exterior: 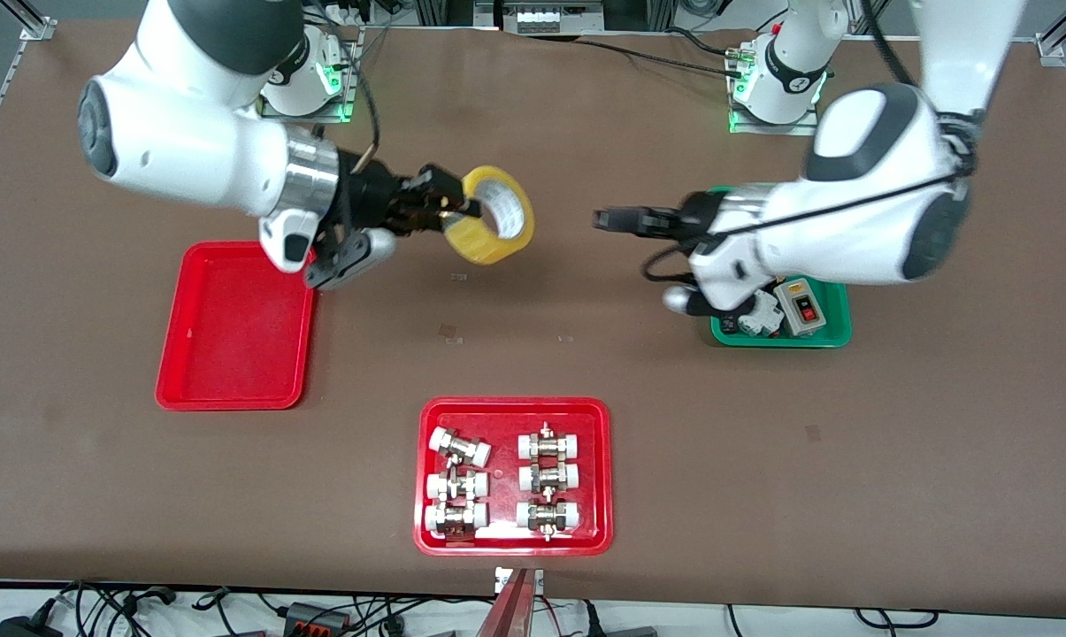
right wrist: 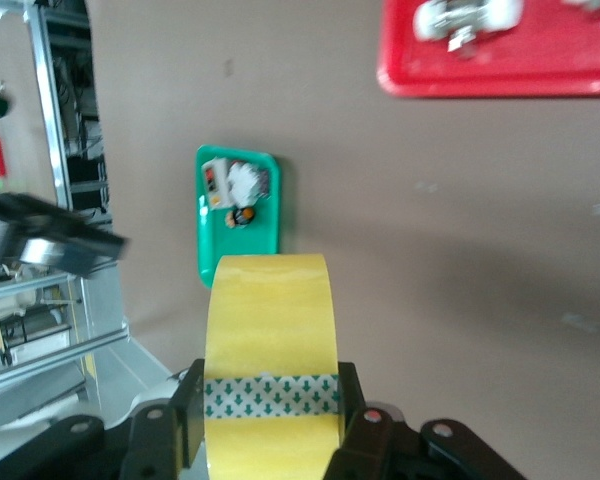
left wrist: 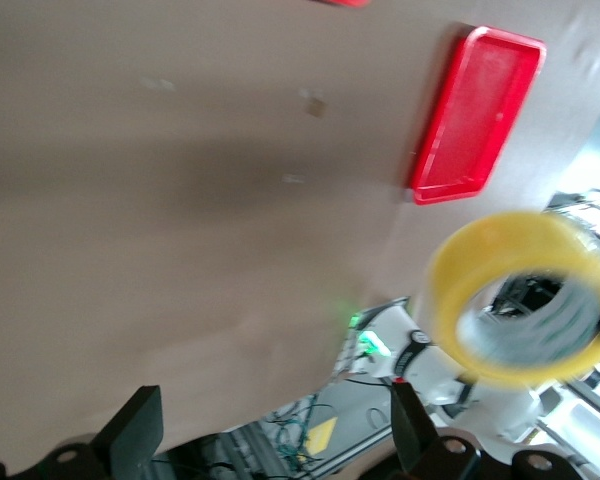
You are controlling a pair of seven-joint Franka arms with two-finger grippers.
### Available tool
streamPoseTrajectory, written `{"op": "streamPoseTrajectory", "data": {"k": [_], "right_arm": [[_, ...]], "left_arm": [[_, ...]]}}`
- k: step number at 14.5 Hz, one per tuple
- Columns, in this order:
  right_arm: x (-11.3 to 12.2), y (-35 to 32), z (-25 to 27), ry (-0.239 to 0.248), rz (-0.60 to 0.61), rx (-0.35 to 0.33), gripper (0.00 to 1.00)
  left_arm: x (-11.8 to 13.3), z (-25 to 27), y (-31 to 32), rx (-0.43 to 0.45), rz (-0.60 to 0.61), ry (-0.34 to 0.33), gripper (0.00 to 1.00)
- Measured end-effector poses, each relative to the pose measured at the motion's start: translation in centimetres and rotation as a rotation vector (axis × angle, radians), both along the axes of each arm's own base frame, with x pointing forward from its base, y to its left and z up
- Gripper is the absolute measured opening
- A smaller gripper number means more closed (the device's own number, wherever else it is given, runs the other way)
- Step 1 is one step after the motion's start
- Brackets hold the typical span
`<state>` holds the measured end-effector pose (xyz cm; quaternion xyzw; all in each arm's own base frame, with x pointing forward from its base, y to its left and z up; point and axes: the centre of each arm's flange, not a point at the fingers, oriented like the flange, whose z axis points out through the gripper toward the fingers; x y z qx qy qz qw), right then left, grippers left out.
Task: Left arm passes tape to right arm into tray
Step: 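Carry the tape with the right gripper while the left gripper withdraws, then lower the tape into the empty red tray with the right gripper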
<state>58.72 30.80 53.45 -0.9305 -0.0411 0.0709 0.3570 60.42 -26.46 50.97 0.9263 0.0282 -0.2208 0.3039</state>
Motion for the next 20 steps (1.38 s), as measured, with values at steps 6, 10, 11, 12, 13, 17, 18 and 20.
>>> {"op": "streamPoseTrajectory", "data": {"k": [6,10,11,12,13,17,18,20], "right_arm": [[8.1,-23.8,-11.9,0.131,-0.163,-0.047,0.54],[7.7,-35.8,-18.9,0.245,-0.229,-0.079,0.54],[7.4,-38.4,-20.9,0.251,-0.232,-0.065,0.54],[6.9,-41.0,-23.1,0.25,-0.227,-0.046,0.54],[6.4,-43.2,-25.3,0.248,-0.22,-0.026,0.54],[4.7,-47.3,-31.7,0.248,-0.184,0.032,0.54],[4.6,-47.2,-32.5,0.254,-0.177,0.038,0.54],[4.5,-46.8,-33.4,0.263,-0.167,0.047,0.54]], "left_arm": [[2.3,-1.9,12.5,0.231,-0.177,-0.152,1.0],[2.5,-1.2,18.0,0.364,-0.36,-0.261,1.0],[2.4,-0.3,18.9,0.418,-0.413,-0.294,1.0],[2.1,0.9,19.4,0.468,-0.446,-0.322,1.0],[1.8,2.3,19.8,0.509,-0.453,-0.344,1.0],[-0.9,8.9,20.2,0.589,-0.421,-0.427,1.0],[-1.6,10.2,20.3,0.571,-0.401,-0.439,1.0],[-3.1,11.8,21.4,0.526,-0.338,-0.441,1.0]]}}
